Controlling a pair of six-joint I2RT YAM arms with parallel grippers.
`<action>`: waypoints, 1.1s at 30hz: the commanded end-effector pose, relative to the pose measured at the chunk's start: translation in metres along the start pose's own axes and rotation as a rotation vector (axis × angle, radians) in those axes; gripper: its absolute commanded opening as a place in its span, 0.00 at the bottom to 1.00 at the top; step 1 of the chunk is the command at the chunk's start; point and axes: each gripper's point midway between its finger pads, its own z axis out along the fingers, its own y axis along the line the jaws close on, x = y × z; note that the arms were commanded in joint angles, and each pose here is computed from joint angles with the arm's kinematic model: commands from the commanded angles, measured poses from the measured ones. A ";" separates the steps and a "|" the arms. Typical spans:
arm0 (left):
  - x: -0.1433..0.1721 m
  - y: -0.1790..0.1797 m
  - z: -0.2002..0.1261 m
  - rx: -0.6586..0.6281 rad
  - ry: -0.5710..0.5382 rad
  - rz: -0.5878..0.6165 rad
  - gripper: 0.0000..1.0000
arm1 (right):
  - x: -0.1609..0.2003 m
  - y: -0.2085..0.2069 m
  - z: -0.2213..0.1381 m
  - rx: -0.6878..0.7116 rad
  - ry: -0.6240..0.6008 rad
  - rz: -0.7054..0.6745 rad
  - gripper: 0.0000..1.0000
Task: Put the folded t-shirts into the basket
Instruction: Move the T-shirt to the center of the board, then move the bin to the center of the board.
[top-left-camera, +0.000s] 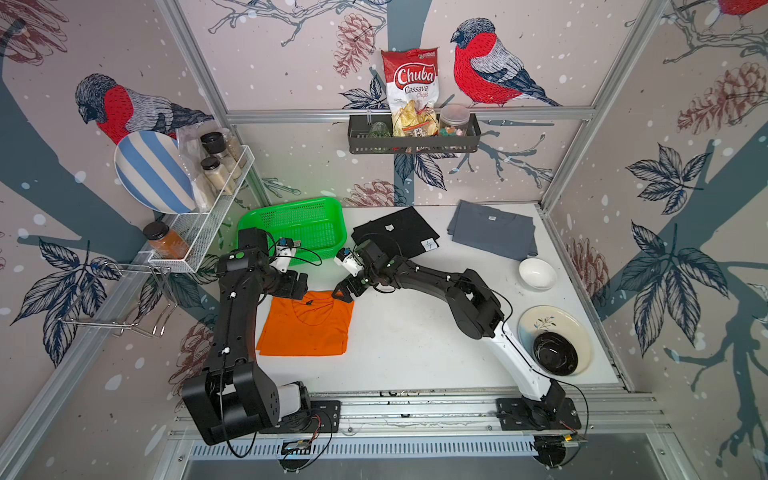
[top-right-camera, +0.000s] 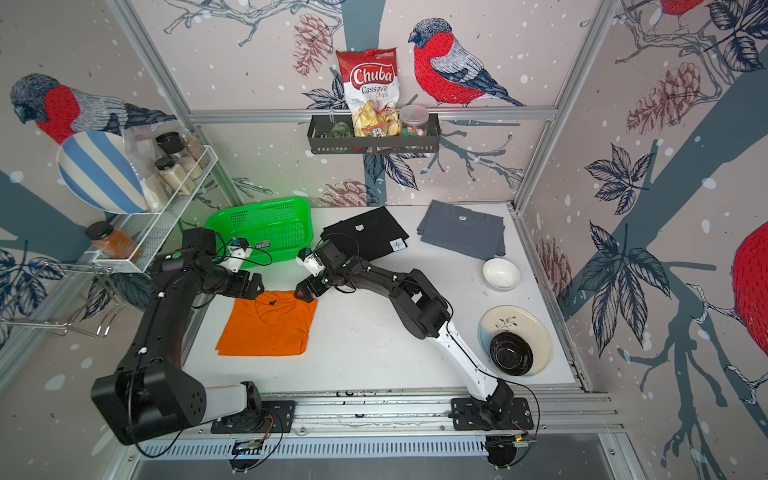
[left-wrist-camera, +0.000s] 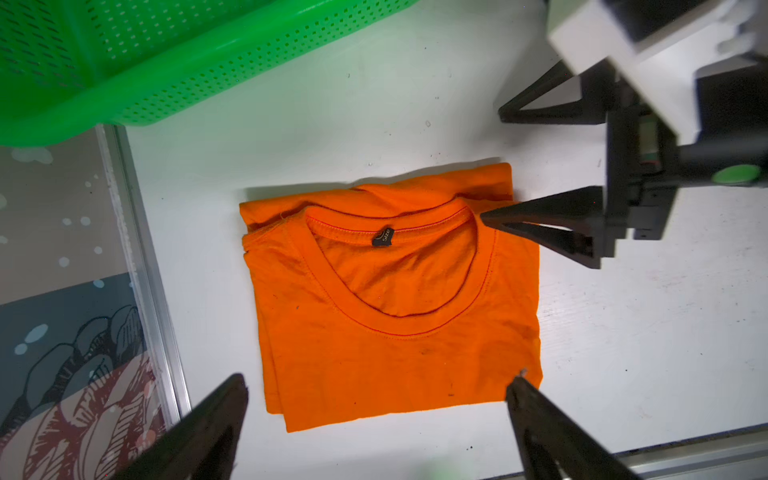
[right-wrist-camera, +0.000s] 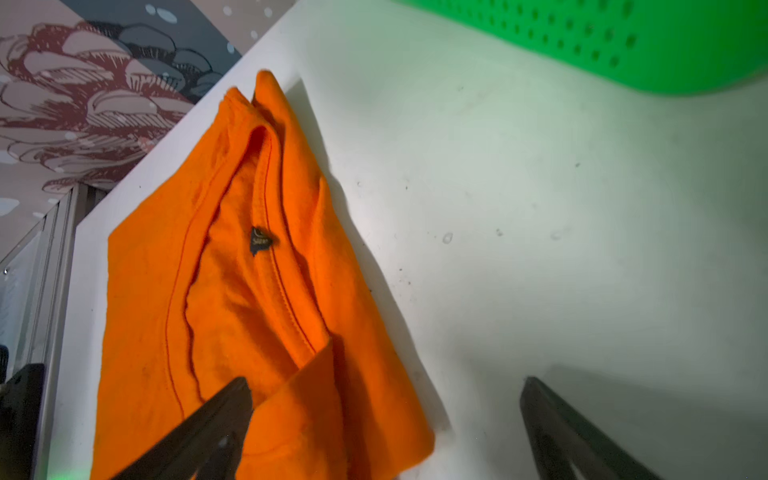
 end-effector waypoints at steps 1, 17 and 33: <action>-0.011 -0.009 -0.012 0.072 0.001 0.002 0.96 | 0.023 0.008 0.007 -0.061 0.078 -0.006 0.99; -0.120 -0.018 0.021 0.103 -0.002 0.196 0.96 | 0.070 0.025 -0.001 -0.220 0.195 -0.008 0.52; -0.167 -0.045 0.136 0.100 0.062 0.485 0.84 | 0.071 0.073 -0.108 -0.258 0.167 0.167 0.08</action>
